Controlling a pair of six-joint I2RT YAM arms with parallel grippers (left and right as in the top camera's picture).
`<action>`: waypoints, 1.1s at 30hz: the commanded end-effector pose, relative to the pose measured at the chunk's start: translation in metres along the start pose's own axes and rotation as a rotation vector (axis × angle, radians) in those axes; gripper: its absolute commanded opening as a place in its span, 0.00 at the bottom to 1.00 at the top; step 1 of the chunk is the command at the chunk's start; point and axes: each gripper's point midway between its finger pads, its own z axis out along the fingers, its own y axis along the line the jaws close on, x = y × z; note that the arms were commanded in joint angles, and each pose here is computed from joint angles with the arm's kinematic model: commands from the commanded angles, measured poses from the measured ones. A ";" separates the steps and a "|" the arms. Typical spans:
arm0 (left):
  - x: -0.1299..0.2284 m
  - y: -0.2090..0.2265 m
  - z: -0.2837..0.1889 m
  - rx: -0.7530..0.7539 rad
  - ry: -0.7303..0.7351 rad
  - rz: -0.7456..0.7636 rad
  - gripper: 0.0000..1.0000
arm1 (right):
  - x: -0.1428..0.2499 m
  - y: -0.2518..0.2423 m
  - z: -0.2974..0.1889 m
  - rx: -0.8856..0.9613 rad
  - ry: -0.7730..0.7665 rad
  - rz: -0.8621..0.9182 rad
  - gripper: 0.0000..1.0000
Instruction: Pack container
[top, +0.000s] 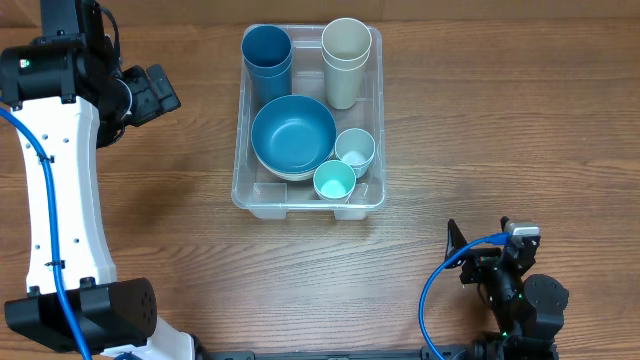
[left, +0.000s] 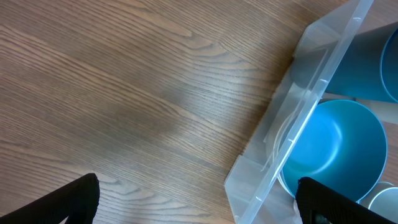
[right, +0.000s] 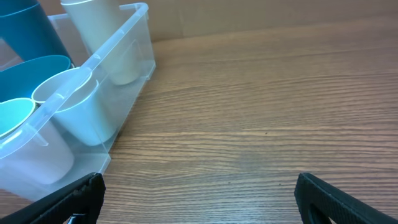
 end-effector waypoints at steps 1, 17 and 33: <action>-0.004 0.000 -0.008 0.003 -0.029 0.020 1.00 | 0.000 0.003 0.000 -0.019 -0.008 -0.003 1.00; -0.004 0.000 -0.008 0.003 -0.028 0.020 1.00 | 0.000 0.003 0.000 -0.019 -0.007 -0.003 1.00; -0.019 -0.047 -0.081 0.134 -0.484 0.515 1.00 | 0.000 0.003 0.000 -0.019 -0.007 -0.003 1.00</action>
